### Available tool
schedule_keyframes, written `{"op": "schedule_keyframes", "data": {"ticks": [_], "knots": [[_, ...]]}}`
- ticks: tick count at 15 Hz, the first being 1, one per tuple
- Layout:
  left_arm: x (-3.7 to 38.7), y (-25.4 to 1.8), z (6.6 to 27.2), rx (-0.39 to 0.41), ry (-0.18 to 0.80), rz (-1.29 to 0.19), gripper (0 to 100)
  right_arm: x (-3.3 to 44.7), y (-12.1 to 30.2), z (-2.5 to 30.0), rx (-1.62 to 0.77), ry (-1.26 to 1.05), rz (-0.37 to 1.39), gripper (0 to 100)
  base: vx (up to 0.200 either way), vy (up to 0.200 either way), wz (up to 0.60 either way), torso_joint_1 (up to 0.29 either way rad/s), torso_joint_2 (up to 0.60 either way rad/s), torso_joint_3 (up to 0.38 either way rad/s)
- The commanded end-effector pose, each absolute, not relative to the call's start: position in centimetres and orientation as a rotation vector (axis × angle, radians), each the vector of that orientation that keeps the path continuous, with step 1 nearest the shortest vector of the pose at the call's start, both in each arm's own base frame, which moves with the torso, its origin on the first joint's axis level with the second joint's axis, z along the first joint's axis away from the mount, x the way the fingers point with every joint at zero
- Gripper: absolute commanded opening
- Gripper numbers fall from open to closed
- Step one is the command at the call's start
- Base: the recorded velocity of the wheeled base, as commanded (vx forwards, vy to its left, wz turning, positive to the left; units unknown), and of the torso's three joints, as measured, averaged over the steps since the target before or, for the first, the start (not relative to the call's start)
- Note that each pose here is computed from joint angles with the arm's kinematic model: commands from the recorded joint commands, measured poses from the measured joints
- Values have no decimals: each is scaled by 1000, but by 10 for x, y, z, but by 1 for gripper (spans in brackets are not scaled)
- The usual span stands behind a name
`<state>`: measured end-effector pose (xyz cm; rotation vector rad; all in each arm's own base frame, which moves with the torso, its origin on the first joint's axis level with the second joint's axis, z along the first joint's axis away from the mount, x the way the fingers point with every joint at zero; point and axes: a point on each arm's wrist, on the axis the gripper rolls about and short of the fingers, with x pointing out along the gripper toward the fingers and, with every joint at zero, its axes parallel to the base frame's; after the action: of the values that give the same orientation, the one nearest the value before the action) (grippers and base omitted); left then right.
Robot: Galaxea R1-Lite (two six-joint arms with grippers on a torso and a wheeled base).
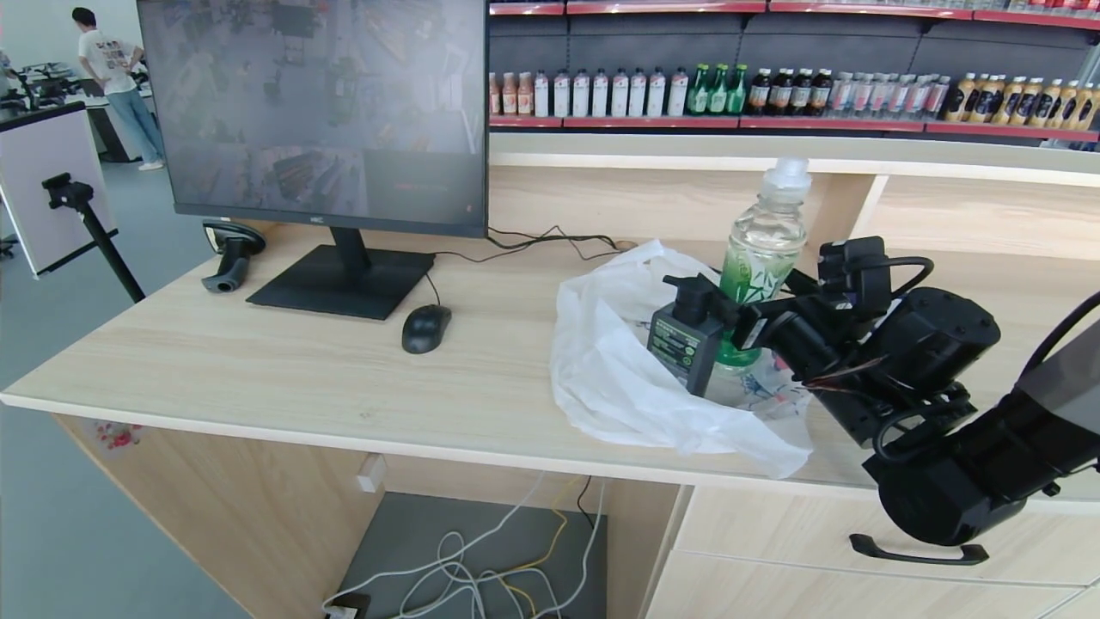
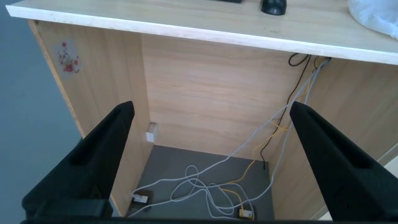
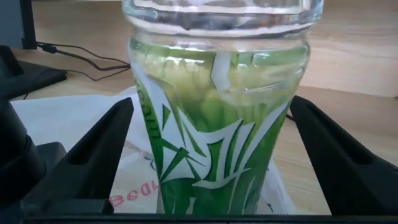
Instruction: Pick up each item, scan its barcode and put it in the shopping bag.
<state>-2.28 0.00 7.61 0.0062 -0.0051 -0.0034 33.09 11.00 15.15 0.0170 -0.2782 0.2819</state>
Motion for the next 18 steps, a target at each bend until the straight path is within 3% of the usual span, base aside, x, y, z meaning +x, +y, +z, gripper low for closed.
{"op": "schedule_keyframes", "data": {"ticks": [1,18], "knots": [[-23,0,76,6,-6,-3,100,329,110,156,21,-294,282,100,0,0,0,0,0,0],[-23,0,76,8,-5,-3,100,296,111,183,30,-349,318,100,0,0,0,0,0,0]]}}
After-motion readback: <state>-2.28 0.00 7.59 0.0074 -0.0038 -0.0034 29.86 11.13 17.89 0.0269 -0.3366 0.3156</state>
